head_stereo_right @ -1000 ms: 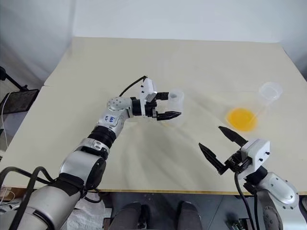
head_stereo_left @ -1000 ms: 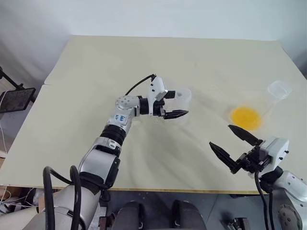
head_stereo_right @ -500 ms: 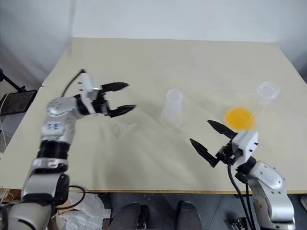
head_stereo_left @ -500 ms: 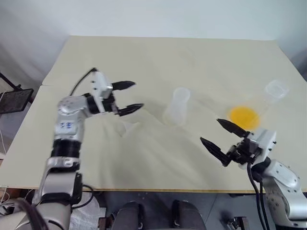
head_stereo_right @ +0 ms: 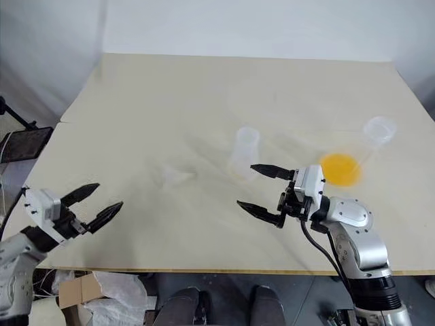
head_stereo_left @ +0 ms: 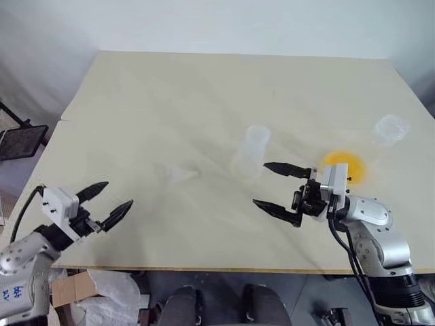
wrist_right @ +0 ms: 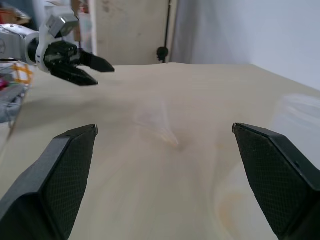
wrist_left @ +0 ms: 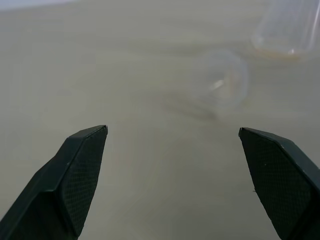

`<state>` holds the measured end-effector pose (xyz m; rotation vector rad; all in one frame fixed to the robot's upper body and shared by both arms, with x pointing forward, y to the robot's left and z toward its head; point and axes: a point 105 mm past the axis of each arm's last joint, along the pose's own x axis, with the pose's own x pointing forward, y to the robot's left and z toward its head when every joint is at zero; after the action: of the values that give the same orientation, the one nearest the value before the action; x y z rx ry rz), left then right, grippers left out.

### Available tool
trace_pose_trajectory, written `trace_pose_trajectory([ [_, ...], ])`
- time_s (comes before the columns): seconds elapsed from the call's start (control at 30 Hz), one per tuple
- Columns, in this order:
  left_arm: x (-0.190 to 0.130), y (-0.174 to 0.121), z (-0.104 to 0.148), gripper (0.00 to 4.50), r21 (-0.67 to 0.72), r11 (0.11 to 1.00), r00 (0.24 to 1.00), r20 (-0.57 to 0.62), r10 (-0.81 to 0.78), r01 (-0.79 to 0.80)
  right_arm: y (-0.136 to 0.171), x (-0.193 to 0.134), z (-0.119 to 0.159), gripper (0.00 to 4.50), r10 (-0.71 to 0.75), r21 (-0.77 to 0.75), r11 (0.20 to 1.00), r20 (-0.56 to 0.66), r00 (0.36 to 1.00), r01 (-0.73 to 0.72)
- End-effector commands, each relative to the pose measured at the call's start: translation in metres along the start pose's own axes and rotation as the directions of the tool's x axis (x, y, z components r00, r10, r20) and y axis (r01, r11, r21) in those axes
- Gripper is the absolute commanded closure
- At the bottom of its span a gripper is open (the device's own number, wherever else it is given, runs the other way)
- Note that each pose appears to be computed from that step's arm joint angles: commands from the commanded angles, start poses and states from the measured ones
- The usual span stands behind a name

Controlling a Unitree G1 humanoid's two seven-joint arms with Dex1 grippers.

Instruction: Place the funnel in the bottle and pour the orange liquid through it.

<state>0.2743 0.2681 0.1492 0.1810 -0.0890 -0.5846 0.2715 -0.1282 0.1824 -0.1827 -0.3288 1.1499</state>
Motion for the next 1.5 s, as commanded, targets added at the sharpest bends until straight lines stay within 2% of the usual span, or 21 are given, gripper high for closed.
trace_pose_trajectory([
  [0.03, -0.013, -0.036, -0.009, 0.03, -0.041, 0.999, 0.999, -0.029, -0.020, 0.019, 0.003, 0.003, 0.003, 0.00, 0.076, -0.004, 0.997, -0.009, 0.997, -0.076],
  [0.17, 0.007, -0.047, -0.007, 0.03, -0.058, 0.997, 0.999, -0.005, -0.053, 0.053, 0.001, -0.004, 0.001, 0.00, 0.049, 0.005, 0.999, -0.030, 0.998, -0.049],
  [0.4, 0.067, -0.057, -0.006, 0.03, -0.129, 0.976, 0.985, 0.037, -0.170, 0.174, 0.006, -0.029, -0.006, 0.00, 0.005, 0.046, 0.999, -0.124, 0.992, 0.000],
  [0.57, 0.079, -0.076, -0.010, 0.03, -0.158, 0.942, 0.954, 0.001, -0.300, 0.296, 0.004, -0.036, -0.003, 0.00, -0.055, 0.022, 0.998, -0.134, 0.989, 0.059],
  [0.83, 0.098, -0.073, -0.013, 0.03, -0.163, 0.948, 0.961, 0.003, -0.277, 0.274, 0.011, -0.036, -0.006, 0.00, -0.103, 0.027, 0.994, -0.121, 0.987, 0.107],
  [0.97, 0.109, -0.072, -0.013, 0.91, -0.167, 0.946, 0.960, 0.008, -0.279, 0.276, 0.012, -0.035, -0.006, 0.00, -0.115, 0.027, 0.993, -0.116, 0.987, 0.119],
  [1.13, 0.112, -0.071, -0.014, 2.64, -0.158, 0.946, 0.958, 0.001, -0.286, 0.283, 0.014, -0.037, -0.007, 0.00, -0.123, 0.024, 0.992, -0.120, 0.985, 0.126],
  [1.33, 0.108, -0.068, -0.013, 4.48, -0.142, 0.951, 0.961, 0.007, -0.276, 0.274, 0.014, -0.042, -0.006, 0.00, -0.143, 0.012, 0.989, -0.127, 0.982, 0.146],
  [1.4, 0.104, -0.064, -0.009, 4.48, -0.119, 0.952, 0.959, 0.012, -0.283, 0.282, 0.013, -0.045, -0.005, 0.00, -0.162, 0.003, 0.986, -0.130, 0.978, 0.164],
  [1.5, 0.091, -0.055, 0.012, 4.48, -0.050, 0.928, 0.930, 0.038, -0.367, 0.368, 0.011, -0.054, -0.001, 0.00, -0.218, -0.010, 0.976, -0.130, 0.967, 0.218],
])
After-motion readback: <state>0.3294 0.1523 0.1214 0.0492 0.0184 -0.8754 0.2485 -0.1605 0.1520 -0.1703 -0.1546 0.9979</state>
